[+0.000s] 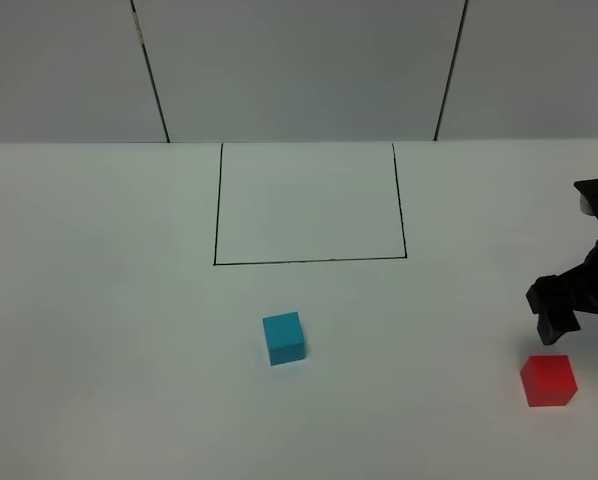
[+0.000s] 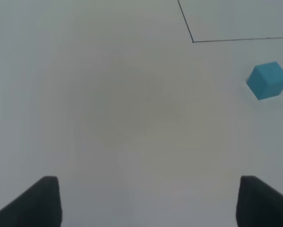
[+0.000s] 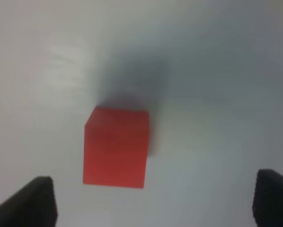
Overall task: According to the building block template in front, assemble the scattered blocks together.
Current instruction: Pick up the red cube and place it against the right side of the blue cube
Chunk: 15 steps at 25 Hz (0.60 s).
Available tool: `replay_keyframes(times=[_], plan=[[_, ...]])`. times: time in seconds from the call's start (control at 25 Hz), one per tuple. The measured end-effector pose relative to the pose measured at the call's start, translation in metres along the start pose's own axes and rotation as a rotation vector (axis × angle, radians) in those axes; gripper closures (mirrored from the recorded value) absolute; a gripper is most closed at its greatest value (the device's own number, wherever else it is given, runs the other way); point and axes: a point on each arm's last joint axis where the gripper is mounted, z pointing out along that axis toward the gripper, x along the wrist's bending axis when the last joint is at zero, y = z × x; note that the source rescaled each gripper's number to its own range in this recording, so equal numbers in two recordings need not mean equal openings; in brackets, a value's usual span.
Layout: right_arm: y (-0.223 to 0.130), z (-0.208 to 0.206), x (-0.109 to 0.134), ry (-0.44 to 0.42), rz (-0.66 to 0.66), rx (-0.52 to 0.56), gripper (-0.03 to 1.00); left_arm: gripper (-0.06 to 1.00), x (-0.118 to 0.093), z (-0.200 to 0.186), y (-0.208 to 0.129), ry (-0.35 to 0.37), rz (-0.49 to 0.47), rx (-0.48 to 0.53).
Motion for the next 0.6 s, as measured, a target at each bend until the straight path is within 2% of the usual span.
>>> replay_keyframes(times=[0.6], plan=[[0.005,0.040,0.002,0.015,0.043,0.089,0.11,-0.06,0.000,0.000,0.000,0.000,-0.001,0.000]])
